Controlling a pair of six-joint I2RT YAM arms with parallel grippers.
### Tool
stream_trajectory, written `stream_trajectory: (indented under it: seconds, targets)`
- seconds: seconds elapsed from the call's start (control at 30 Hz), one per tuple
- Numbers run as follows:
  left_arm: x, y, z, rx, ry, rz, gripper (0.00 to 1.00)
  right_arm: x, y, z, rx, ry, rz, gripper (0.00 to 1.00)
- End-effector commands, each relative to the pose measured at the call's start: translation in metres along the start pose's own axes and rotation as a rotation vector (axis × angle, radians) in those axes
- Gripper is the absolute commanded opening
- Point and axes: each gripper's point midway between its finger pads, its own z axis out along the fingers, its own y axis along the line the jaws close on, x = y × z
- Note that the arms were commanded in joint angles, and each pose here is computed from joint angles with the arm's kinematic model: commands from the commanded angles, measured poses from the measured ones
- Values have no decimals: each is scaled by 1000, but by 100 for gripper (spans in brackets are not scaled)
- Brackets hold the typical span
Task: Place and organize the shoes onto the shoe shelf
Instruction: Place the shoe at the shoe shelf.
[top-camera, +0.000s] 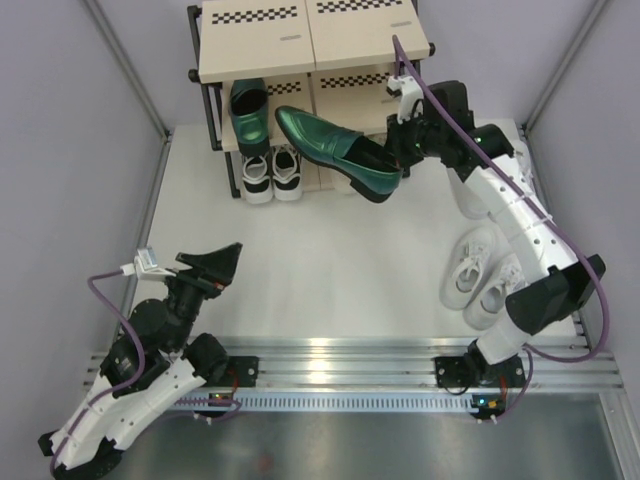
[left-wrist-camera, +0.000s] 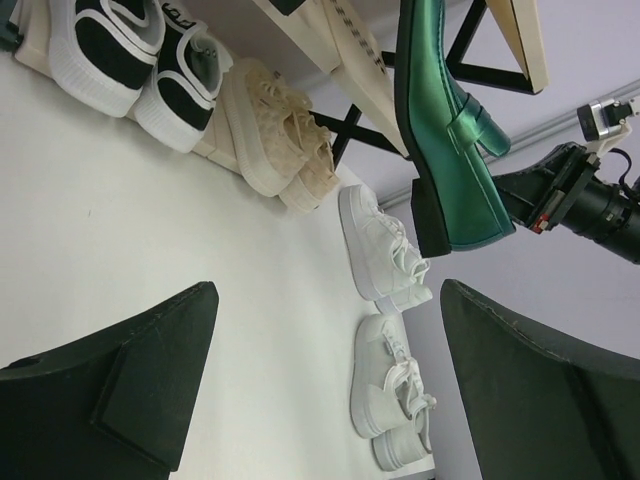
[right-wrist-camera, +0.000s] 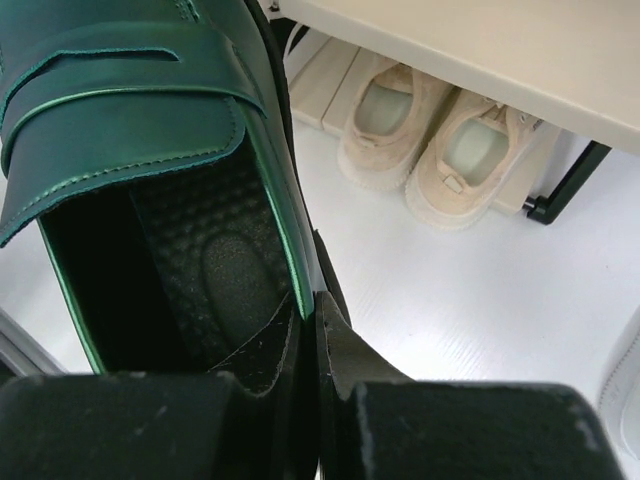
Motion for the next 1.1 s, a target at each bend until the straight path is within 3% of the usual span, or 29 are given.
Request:
stream_trajectory:
  seconds: [0.0, 0.4, 0.8, 1.07]
  targets:
    - [-3, 3, -1, -10, -12, 17, 98, -70, 2, -21, 14, -240, 62, 0]
    - [-2, 3, 0, -12, -7, 6, 98, -106, -16, 2, 154, -327, 255, 0]
    - [5, 5, 5, -34, 10, 4, 98, -143, -1, 16, 245, -497, 306, 0]
    - [10, 7, 7, -39, 24, 7, 98, -155, 1, 33, 255, -533, 361, 0]
